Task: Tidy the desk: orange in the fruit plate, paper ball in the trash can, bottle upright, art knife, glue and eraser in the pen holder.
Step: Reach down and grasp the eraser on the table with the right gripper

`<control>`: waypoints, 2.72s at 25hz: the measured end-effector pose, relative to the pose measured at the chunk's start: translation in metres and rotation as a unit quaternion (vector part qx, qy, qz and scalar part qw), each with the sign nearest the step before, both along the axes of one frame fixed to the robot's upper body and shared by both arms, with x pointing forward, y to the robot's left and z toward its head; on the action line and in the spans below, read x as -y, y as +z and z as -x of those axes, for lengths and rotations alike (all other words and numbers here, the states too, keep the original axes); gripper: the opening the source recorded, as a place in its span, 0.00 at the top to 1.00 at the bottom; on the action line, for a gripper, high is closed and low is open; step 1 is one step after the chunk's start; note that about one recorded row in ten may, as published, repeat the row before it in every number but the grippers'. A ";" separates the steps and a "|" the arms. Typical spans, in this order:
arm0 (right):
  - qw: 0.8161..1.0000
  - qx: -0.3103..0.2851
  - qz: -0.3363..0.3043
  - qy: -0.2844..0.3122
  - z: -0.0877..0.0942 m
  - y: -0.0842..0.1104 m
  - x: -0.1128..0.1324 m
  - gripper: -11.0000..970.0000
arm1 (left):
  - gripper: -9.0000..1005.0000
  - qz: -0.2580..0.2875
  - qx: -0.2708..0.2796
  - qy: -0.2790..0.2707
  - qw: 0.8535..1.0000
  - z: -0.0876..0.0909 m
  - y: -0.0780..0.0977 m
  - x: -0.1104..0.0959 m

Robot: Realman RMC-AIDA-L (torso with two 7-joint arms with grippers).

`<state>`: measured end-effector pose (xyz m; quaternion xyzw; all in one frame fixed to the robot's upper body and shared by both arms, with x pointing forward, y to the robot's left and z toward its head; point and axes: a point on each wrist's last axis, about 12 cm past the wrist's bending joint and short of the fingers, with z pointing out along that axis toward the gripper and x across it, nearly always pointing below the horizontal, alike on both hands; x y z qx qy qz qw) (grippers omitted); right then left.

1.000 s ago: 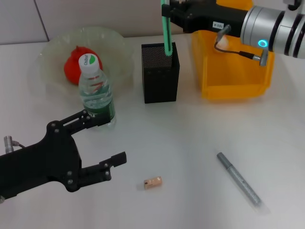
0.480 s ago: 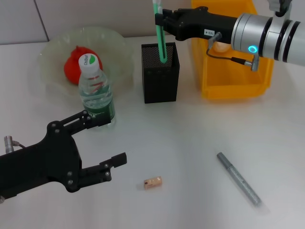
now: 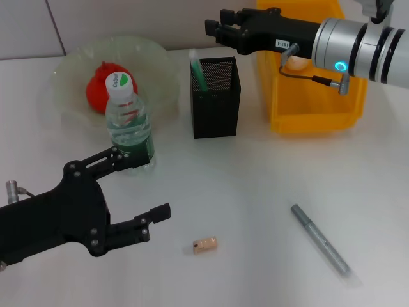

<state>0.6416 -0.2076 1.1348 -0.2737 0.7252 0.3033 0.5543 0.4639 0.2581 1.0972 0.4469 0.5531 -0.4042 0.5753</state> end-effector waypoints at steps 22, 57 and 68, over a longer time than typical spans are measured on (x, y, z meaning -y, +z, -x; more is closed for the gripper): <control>0.998 0.045 -0.043 0.012 0.028 0.006 0.031 0.23 | 0.21 0.006 -0.025 0.002 1.000 0.000 0.005 -0.010; 0.990 -0.060 0.092 0.088 0.109 -0.003 0.077 0.23 | 0.21 0.009 -0.047 -0.010 0.999 0.004 0.011 -0.016; 0.969 -0.133 0.182 0.100 0.114 0.035 0.069 0.23 | 0.21 -0.022 -0.054 -0.022 0.998 0.005 0.007 -0.018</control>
